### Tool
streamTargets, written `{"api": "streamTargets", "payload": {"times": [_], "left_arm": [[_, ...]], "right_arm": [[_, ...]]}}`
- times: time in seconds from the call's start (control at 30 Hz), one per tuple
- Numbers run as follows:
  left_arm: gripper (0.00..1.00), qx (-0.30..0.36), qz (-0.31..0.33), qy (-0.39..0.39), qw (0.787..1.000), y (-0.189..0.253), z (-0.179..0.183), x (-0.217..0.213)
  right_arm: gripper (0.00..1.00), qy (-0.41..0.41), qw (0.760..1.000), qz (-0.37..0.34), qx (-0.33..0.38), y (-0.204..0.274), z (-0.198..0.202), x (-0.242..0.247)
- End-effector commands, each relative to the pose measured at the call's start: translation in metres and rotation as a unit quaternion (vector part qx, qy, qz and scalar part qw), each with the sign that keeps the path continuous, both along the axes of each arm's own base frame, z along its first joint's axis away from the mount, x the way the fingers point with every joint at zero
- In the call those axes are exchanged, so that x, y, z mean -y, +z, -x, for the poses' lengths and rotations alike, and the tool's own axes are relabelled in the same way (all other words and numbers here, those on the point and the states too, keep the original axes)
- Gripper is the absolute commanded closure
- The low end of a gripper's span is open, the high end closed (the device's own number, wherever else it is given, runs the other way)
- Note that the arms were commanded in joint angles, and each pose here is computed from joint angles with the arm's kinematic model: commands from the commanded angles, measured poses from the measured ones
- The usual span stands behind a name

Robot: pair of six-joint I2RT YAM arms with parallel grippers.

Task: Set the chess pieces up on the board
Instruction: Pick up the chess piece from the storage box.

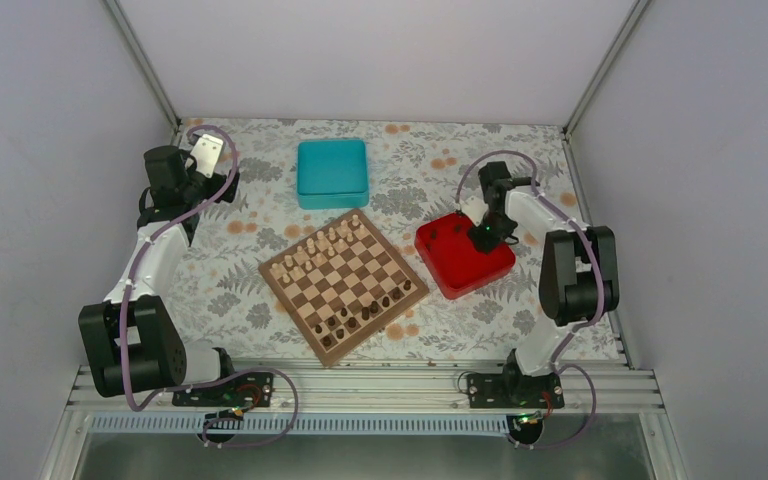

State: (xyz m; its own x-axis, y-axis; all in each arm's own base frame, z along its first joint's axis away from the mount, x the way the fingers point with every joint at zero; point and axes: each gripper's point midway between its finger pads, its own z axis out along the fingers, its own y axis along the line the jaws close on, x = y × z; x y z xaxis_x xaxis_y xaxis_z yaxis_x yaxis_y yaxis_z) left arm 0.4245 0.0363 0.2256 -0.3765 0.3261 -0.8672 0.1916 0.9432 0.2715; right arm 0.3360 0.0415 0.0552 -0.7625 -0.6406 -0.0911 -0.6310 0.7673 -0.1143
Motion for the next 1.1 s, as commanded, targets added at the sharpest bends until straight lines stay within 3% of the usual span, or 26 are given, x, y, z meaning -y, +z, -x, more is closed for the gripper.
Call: {"api": "streamTargets", "payload": {"times": [0.0,0.57,1.07], "left_arm": [[0.0,0.011,0.004,-0.005,1.0,0.007,-0.002,0.001],[0.0,0.01,0.003,-0.006,1.0,0.006,-0.002,0.001],[0.0,0.011,0.003,-0.005,1.0,0.007,-0.002,0.0]], "right_arm": [[0.61,-0.011,1.0,0.011,0.004,-0.009,-0.006,0.008],[0.61,-0.008,1.0,0.011,-0.004,-0.026,-0.015,0.011],[0.86,-0.006,1.0,-0.009,0.0,-0.026,-0.022,0.005]]}}
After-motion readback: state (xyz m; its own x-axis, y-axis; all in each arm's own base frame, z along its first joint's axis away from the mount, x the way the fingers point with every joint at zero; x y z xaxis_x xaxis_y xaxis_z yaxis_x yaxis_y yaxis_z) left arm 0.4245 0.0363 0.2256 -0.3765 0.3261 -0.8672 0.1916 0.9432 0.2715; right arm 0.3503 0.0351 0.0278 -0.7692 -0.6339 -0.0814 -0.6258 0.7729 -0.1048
